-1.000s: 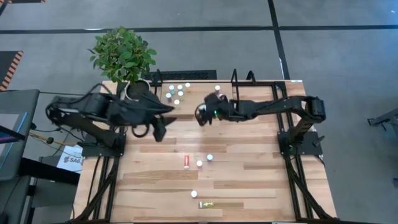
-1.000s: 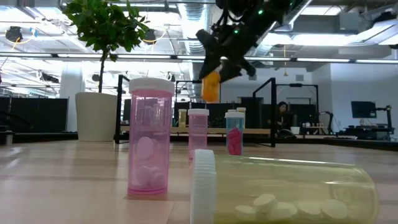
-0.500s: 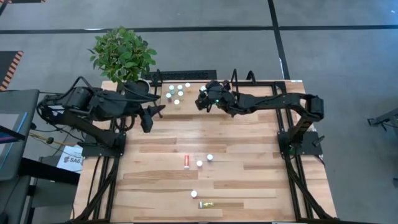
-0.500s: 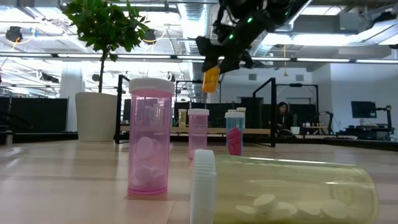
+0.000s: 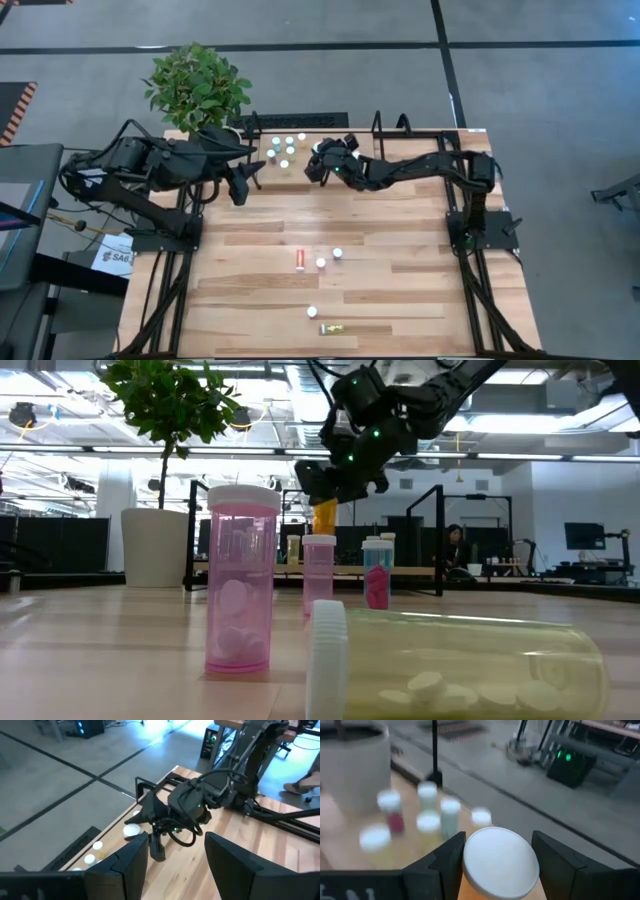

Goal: Pick and place medicine bottles onto shelf by color
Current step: Put the orange pill bottle on the shelf

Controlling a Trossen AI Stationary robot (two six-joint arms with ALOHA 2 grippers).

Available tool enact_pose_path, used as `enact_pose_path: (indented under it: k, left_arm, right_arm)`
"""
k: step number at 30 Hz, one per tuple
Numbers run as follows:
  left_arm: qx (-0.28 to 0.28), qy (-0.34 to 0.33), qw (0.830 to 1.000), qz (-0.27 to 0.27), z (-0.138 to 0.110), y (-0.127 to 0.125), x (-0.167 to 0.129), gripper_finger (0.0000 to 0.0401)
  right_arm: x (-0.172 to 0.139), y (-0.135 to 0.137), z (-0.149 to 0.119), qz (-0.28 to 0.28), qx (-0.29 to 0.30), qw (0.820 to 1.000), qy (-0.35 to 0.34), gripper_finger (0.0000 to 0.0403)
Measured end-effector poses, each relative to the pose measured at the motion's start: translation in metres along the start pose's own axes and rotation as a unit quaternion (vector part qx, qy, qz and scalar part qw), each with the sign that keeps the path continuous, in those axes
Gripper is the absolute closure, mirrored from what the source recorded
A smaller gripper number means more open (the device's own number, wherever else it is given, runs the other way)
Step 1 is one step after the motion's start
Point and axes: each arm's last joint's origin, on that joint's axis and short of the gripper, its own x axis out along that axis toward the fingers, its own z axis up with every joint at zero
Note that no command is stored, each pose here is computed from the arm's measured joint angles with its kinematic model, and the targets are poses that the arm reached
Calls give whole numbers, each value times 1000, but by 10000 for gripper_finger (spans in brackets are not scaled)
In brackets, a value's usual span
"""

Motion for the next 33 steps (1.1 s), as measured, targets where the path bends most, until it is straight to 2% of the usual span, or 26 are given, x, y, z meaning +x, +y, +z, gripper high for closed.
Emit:
enact_pose_path:
  k: [6,14,18,28,33]
  left_arm:
    - [-16,-2,1000,8,1,2,1,218]
    - [-24,0,1000,11,2,5,3,218]
    - [-27,0,1000,17,3,7,5,218]
    - [-36,-1,999,37,5,15,9,218]
    - [-41,-2,998,45,7,19,11,218]
  right_arm:
    - [15,2,-11,-5,11,1000,-5,177]
    - [27,9,-31,-6,-16,1000,8,178]
    - [30,8,-32,-8,-34,999,1,177]
    - [46,-10,-32,-19,-15,1000,4,177]
    - [51,-16,-31,-7,-2,1000,4,178]
